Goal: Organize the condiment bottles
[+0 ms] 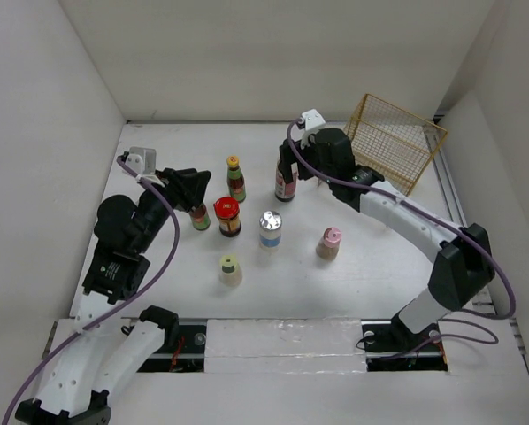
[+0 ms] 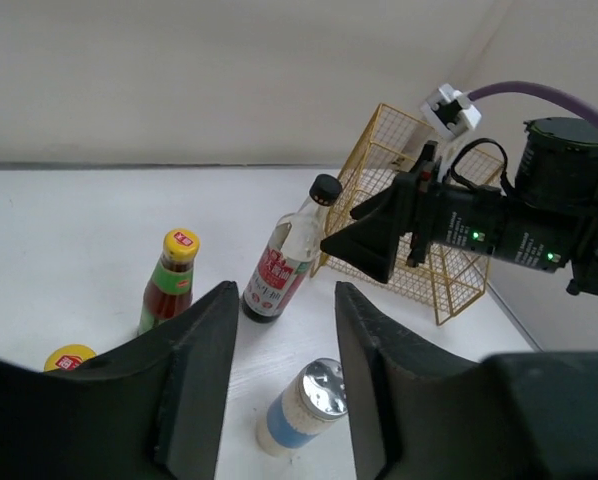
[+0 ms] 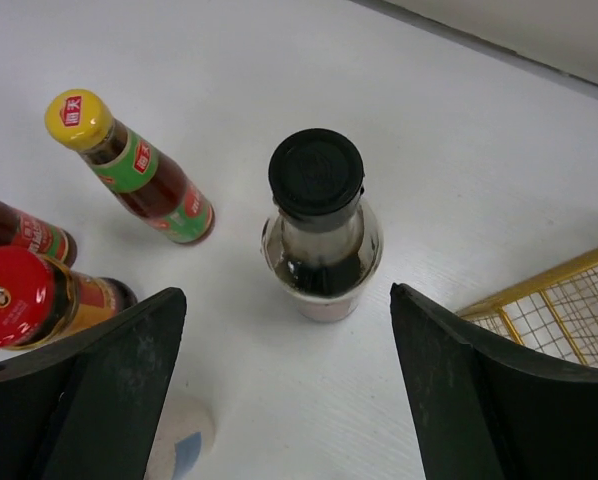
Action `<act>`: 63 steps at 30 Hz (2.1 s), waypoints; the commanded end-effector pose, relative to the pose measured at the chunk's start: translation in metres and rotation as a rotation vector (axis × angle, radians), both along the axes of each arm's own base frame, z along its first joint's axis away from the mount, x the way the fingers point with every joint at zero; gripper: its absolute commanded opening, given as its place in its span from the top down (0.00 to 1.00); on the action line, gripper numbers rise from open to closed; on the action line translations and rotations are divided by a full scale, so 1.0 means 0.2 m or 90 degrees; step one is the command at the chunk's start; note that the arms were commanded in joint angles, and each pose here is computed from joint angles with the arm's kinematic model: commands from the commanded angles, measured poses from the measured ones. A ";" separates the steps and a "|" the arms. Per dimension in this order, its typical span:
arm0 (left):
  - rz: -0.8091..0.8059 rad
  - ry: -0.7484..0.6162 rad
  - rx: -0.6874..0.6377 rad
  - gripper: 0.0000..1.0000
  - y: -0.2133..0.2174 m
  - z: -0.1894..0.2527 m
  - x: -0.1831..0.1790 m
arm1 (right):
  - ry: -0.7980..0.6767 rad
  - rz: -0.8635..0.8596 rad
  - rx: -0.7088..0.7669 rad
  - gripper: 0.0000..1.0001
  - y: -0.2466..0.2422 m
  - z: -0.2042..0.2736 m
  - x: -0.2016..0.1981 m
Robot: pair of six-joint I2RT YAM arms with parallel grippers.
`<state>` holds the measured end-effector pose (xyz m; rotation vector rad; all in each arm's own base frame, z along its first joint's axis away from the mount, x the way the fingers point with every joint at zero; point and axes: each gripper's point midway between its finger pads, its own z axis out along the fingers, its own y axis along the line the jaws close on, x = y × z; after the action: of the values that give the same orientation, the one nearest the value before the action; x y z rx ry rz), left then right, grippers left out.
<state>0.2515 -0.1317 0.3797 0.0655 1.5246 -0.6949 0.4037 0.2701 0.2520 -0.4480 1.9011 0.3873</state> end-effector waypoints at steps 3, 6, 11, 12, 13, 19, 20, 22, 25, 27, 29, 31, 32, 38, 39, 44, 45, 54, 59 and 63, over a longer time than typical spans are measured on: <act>-0.008 -0.039 -0.014 0.58 0.00 0.11 -0.02 | -0.096 0.017 0.057 0.13 0.08 0.23 0.18; -0.014 -0.039 -0.013 0.57 -0.01 0.10 -0.02 | -0.099 -0.012 0.042 0.16 0.08 0.20 0.26; -0.020 -0.039 -0.013 0.56 -0.02 0.10 -0.03 | -0.134 -0.030 0.046 0.22 0.08 0.20 0.35; -0.020 -0.039 -0.013 0.56 -0.02 0.10 -0.03 | -0.134 -0.038 0.043 0.24 0.08 0.18 0.37; -0.020 -0.039 -0.013 0.56 -0.02 0.10 -0.03 | -0.134 -0.038 0.043 0.27 0.08 0.18 0.37; -0.021 -0.036 -0.018 0.56 -0.02 0.10 -0.03 | -0.132 -0.045 0.047 0.70 0.09 0.15 0.40; -0.021 -0.036 -0.018 0.56 -0.02 0.10 -0.03 | -0.137 -0.039 0.052 0.77 0.10 0.16 0.40; -0.021 -0.036 -0.018 0.55 -0.02 0.10 -0.03 | -0.149 -0.037 0.078 0.93 0.10 0.24 0.38; -0.027 -0.037 -0.017 0.55 -0.03 0.10 -0.03 | -0.203 -0.034 0.134 1.00 0.07 0.53 0.35; -0.027 -0.037 -0.017 0.55 -0.03 0.10 -0.03 | -0.242 -0.029 0.167 1.00 0.03 0.73 0.31; -0.021 -0.036 -0.018 0.55 -0.02 0.10 -0.03 | -0.297 -0.035 0.207 1.00 -0.04 1.03 0.24; -0.021 -0.036 -0.018 0.55 -0.02 0.10 -0.03 | -0.322 -0.059 0.217 1.00 -0.14 1.18 0.23; -0.021 -0.043 -0.020 0.55 -0.02 0.12 -0.04 | -0.337 -0.072 0.223 1.00 -0.19 1.31 0.21; -0.027 -0.049 -0.021 0.55 -0.02 0.12 -0.05 | -0.387 -0.154 0.214 1.00 -0.51 1.54 0.27; -0.027 -0.049 -0.021 0.55 -0.02 0.12 -0.05 | -0.393 -0.164 0.213 1.00 -0.55 1.58 0.30; -0.033 -0.043 -0.019 0.55 -0.03 0.11 -0.05 | -0.408 -0.229 0.194 1.00 -0.78 1.63 0.45; -0.033 -0.043 -0.019 0.55 -0.03 0.11 -0.05 | -0.411 -0.248 0.187 1.00 -0.85 1.64 0.48; -0.045 -0.029 -0.018 0.53 -0.06 0.08 -0.02 | -0.438 -0.319 0.172 1.00 -1.18 1.72 0.58; -0.045 -0.029 -0.018 0.53 -0.06 0.08 -0.02 | -0.433 -0.334 0.170 1.00 -1.25 1.67 0.63; -0.045 -0.023 -0.017 0.53 -0.07 0.07 -0.01 | -0.427 -0.347 0.166 1.00 -1.28 1.63 0.68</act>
<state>0.2531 -0.1415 0.3739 0.0925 1.5520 -0.7384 0.5745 0.0117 0.4724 0.1165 1.5207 0.0452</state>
